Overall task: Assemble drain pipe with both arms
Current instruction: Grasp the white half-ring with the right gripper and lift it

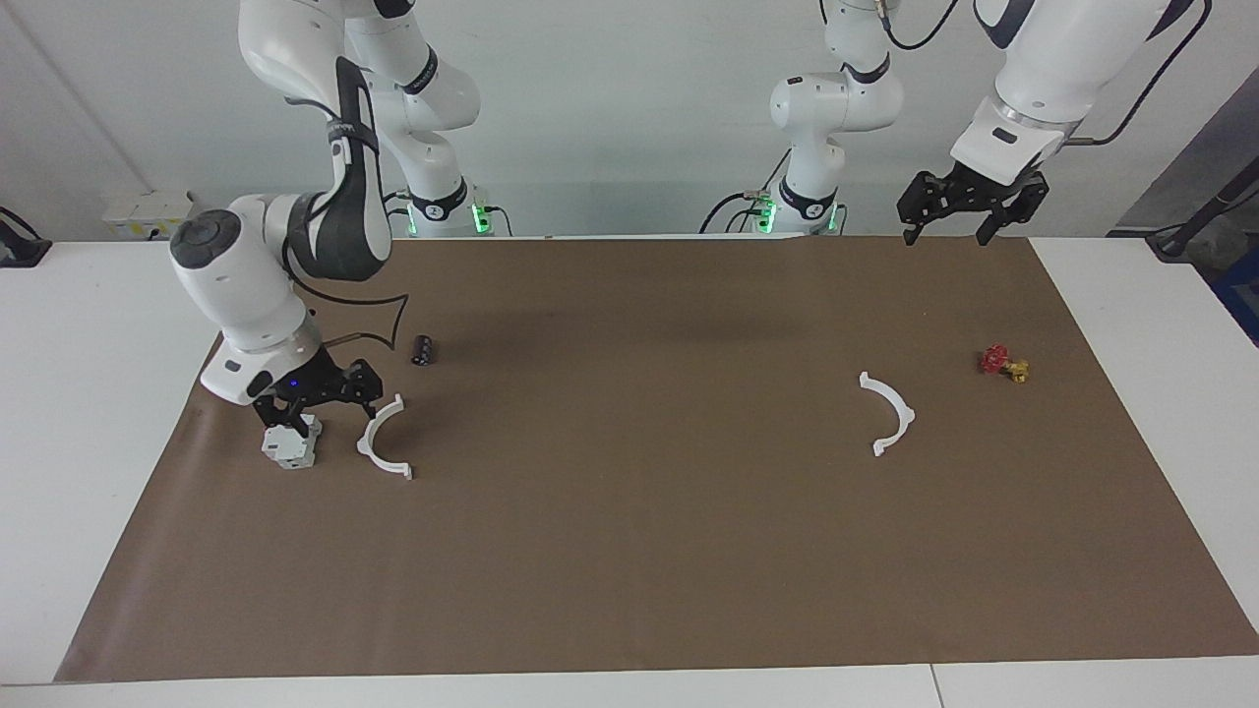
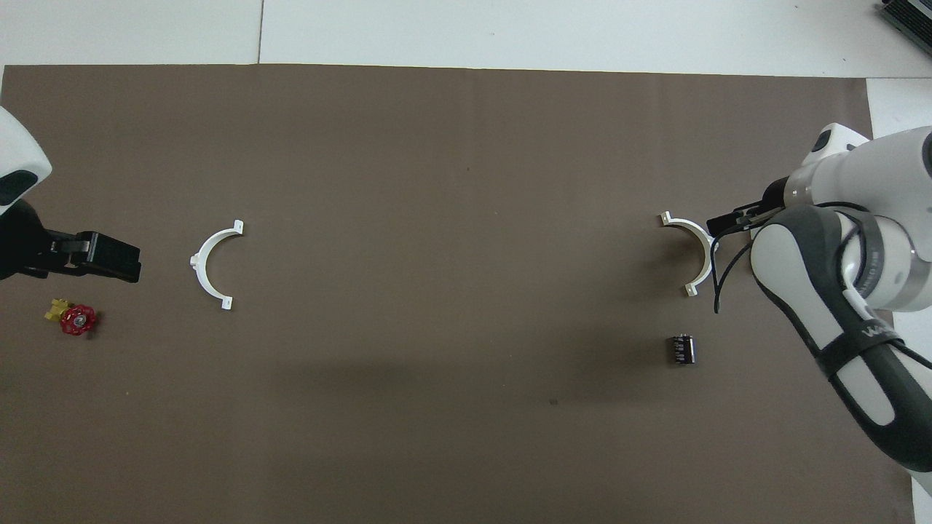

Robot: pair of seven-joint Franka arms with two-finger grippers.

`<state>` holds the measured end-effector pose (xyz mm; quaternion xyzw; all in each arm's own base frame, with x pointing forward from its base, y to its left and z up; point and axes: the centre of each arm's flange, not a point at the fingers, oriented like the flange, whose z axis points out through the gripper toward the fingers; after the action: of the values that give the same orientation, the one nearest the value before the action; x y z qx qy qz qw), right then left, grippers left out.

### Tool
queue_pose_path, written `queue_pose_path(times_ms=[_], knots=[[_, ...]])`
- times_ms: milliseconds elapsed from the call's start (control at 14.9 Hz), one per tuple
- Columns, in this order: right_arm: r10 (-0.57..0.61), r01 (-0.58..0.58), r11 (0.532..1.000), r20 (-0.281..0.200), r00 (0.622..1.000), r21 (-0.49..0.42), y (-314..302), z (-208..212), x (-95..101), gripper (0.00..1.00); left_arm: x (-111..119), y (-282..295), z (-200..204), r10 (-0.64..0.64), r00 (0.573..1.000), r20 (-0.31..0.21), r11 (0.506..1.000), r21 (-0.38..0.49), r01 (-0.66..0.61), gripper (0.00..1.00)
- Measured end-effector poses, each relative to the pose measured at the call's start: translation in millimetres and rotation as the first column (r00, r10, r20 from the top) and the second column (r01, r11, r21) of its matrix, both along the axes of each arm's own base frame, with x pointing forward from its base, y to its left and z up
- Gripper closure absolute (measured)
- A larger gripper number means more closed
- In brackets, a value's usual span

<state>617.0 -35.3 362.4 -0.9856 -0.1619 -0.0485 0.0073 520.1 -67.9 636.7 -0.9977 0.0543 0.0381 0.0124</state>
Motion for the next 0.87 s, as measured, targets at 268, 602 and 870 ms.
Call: queue_pose_path(times_ms=[268, 602, 870], knots=[[0.06, -0.06, 0.998, 0.006, 0.998, -0.011, 1, -41, -11.6, 0.0, 0, 0, 0, 0.0, 1.0, 0.0, 1.0, 0.0, 0.0, 0.0], [0.154, -0.153, 0.988, 0.01, 0.988, -0.016, 1, -59, -16.0, 0.06, 0, 0, 0, 0.0, 1.0, 0.0, 1.0, 0.0, 0.0, 0.0], [0.18, -0.181, 0.983, -0.012, 0.984, -0.018, 0, -80, -17.6, 0.25, 0, 0, 0, 0.0, 1.0, 0.0, 1.0, 0.0, 0.0, 0.0]])
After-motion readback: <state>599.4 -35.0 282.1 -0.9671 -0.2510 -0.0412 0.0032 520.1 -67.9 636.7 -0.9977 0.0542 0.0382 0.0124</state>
